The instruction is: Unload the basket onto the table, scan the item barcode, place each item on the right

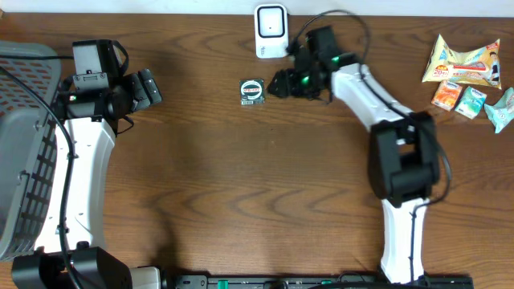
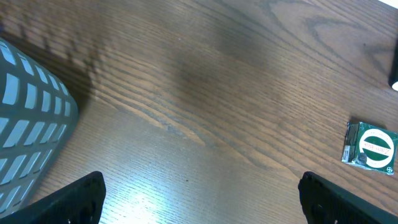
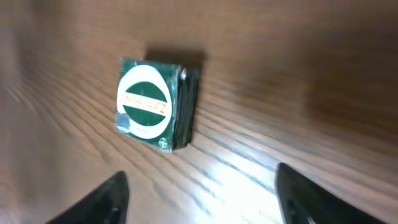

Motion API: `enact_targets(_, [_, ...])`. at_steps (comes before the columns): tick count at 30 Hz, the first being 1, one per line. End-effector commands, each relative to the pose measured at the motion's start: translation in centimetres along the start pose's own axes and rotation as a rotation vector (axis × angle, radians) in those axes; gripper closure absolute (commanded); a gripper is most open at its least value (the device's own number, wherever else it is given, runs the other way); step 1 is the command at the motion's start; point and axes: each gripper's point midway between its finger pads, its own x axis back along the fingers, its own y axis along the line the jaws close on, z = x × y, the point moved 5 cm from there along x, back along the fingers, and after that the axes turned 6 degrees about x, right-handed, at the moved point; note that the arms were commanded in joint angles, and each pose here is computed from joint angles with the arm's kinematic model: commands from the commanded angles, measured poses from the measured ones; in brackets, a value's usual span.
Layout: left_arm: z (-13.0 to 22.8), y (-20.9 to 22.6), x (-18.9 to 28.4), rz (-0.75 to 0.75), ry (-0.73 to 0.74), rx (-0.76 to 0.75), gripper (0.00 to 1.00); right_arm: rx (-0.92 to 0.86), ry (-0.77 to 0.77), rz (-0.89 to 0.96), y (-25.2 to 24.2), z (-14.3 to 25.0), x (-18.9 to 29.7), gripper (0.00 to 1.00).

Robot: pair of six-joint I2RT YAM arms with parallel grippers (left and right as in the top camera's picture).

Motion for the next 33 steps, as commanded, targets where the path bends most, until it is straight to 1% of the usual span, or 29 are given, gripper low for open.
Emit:
enact_targets(1, [0.1, 0.1, -0.3, -0.002, 0.005, 0.039, 0.02, 0.006, -0.077, 0.036, 0.4, -1.6, 4.2, 0.24])
enact_targets(4, [0.2, 0.0, -0.3, 0.005, 0.013, 0.138, 0.03, -0.010, -0.084, 0.044, 0.1, -1.7, 5.7, 0.15])
enact_targets(6, [1.2, -0.8, -0.2, 0.070, 0.084, 0.212, 0.02, -0.015, -0.085, 0.048, -0.1, -1.7, 6.1, 0.05])
enact_targets(7, [1.5, -1.5, -0.1, 0.125, 0.113, 0.205, 0.03, -0.018, -0.084, 0.049, -0.2, -1.7, 6.1, 0.01])
enact_targets(8, [1.4, -2.4, 0.0, 0.201, 0.124, 0.163, 0.02, -0.019, -0.084, 0.050, -0.2, -1.7, 6.2, 0.01])
enact_targets(10, [1.5, -5.0, 0.6, 0.402, 0.149, 0.043, 0.02, -0.019, -0.084, 0.050, -0.2, -1.7, 6.1, 0.01])
enact_targets(12, [1.7, -7.0, 1.2, 0.546, 0.169, -0.017, 0.02, -0.019, -0.084, 0.052, -0.3, -1.7, 6.1, 0.01])
enact_targets(14, [2.0, -8.3, 1.2, 0.606, 0.180, -0.038, 0.02, -0.018, -0.085, 0.062, -0.4, -1.7, 6.1, 0.01])
enact_targets(16, [2.2, -9.2, 0.7, 0.619, 0.187, -0.053, 0.03, -0.020, -0.086, 0.079, -0.6, -1.7, 6.1, 0.01])
enact_targets(20, [2.4, -10.3, -0.6, 0.616, 0.228, -0.052, 0.49, -0.021, -0.086, 0.082, -0.6, -1.7, 6.1, 0.01])
enact_targets(21, [2.3, -10.5, -1.0, 0.615, 0.237, -0.052, 0.55, -0.021, -0.086, 0.082, -0.6, -1.7, 6.1, 0.01])
enact_targets(24, [2.2, -11.3, -2.3, 0.640, 0.268, -0.064, 0.66, -0.021, -0.085, 0.078, -0.6, -1.7, 6.1, 0.01])
enact_targets(28, [1.9, -12.1, -4.4, 0.645, 0.268, -0.049, 0.88, -0.018, -0.080, 0.076, -0.3, -1.6, 6.0, 0.01])
enact_targets(31, [1.8, -13.4, -6.1, 0.668, 0.247, -0.054, 0.92, -0.007, -0.077, 0.071, 0.2, -1.6, 5.7, 0.01])
enact_targets(33, [2.2, -14.1, -7.4, 0.645, 0.232, -0.070, 0.92, 0.003, -0.081, 0.067, 0.6, -1.6, 5.4, 0.04])
